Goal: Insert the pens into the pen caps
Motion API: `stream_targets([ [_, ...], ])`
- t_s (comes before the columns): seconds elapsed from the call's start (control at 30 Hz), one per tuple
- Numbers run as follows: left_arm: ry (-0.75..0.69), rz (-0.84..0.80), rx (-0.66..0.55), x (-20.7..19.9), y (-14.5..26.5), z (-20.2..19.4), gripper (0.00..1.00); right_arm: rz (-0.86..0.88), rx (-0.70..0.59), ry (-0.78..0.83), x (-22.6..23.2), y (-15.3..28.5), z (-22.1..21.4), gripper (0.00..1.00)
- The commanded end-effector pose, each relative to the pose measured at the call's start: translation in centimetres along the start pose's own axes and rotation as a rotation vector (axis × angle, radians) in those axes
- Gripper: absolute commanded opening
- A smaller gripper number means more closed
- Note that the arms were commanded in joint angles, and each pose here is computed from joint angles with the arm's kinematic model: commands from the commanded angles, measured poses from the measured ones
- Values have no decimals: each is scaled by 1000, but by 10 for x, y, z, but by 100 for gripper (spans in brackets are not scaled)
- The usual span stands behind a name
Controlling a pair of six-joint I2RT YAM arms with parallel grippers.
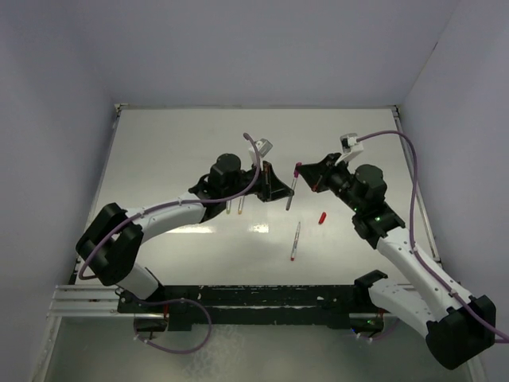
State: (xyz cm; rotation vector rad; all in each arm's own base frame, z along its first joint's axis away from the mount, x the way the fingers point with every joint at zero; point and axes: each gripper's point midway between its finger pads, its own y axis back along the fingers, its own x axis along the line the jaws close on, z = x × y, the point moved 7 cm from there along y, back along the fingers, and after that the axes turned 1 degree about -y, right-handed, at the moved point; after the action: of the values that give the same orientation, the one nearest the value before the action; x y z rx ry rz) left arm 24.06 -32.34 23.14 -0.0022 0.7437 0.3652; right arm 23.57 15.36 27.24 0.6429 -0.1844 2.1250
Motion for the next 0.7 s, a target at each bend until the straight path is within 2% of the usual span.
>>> stream_targets([
  [0.0,-129,-59,-441,-29,8,110,0,57,311,-41,2,16,-59,0],
  [0.1,-137,-58,-418,-29,8,109,0,20,287,-32,-2,15,-57,0],
  [0.23,-126,-53,-333,-23,6,93,0,-50,183,-31,-4,11,-40,0],
  [0.27,-127,-47,-303,-22,5,87,0,-56,150,-24,-3,10,-34,6],
  [0.33,-125,-7,-229,-18,2,69,0,-58,73,-5,1,7,-17,33],
  [0.4,-122,58,-154,-10,1,48,0,-70,16,15,5,7,0,45],
  [0.5,-107,169,-56,5,6,23,0,-95,-58,49,12,12,25,52],
  [0.67,-48,421,99,37,21,-6,0,-129,-145,95,21,31,51,54],
])
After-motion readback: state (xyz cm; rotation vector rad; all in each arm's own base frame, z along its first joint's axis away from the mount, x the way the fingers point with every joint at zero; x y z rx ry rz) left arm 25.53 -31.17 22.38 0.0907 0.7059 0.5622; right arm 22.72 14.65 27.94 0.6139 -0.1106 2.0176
